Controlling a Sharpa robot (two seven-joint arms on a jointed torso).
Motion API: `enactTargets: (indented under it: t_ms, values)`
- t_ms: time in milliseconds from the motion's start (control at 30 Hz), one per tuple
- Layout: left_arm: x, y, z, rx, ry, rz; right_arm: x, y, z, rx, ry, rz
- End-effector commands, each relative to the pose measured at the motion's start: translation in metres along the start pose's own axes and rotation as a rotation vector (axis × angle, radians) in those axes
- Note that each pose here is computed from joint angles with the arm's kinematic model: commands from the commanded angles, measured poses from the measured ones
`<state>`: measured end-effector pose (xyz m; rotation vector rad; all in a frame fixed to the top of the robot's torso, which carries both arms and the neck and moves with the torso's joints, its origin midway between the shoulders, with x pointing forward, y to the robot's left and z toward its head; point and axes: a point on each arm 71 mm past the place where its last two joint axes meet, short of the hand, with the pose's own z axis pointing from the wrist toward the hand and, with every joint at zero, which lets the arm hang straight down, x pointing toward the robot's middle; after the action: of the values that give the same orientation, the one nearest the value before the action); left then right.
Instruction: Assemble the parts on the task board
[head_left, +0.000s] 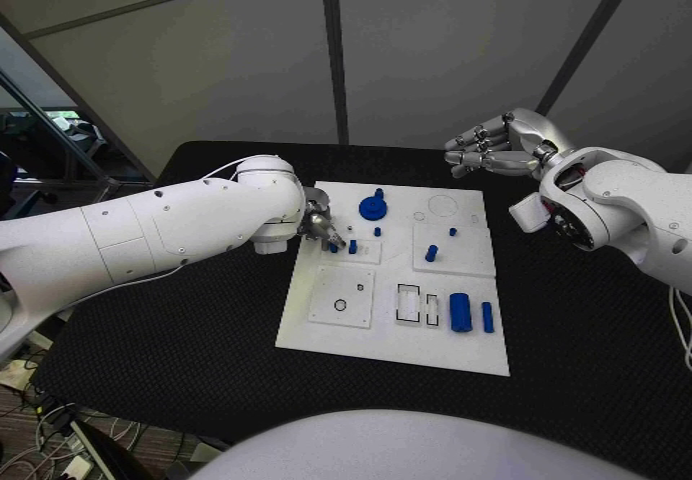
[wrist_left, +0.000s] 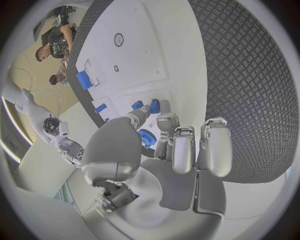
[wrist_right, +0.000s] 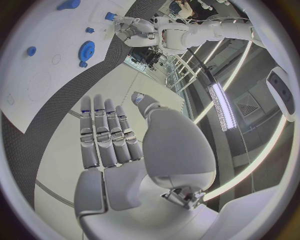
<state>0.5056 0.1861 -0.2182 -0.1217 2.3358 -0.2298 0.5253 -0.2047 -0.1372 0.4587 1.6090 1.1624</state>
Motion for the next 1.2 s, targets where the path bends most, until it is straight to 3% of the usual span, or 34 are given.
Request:
enactTargets:
  t_ms: [33, 967, 1200]
  values:
    - [-0.0012, 0.0031, 0.0005, -0.019, -0.009, -0.002, -0.001, 0.002, 0.000, -0.009, -0.005, 0.000]
    - [-0.0063, 0.0057, -0.0029, 0.011, -0.074, -0.051, -0.001, 0.002, 0.001, -0.010, -0.003, 0.000]
    - [-0.0170, 0.0072, -0.0088, 0.054, -0.130, -0.125, -0.001, 0.001, 0.001, -0.009, -0.004, 0.000]
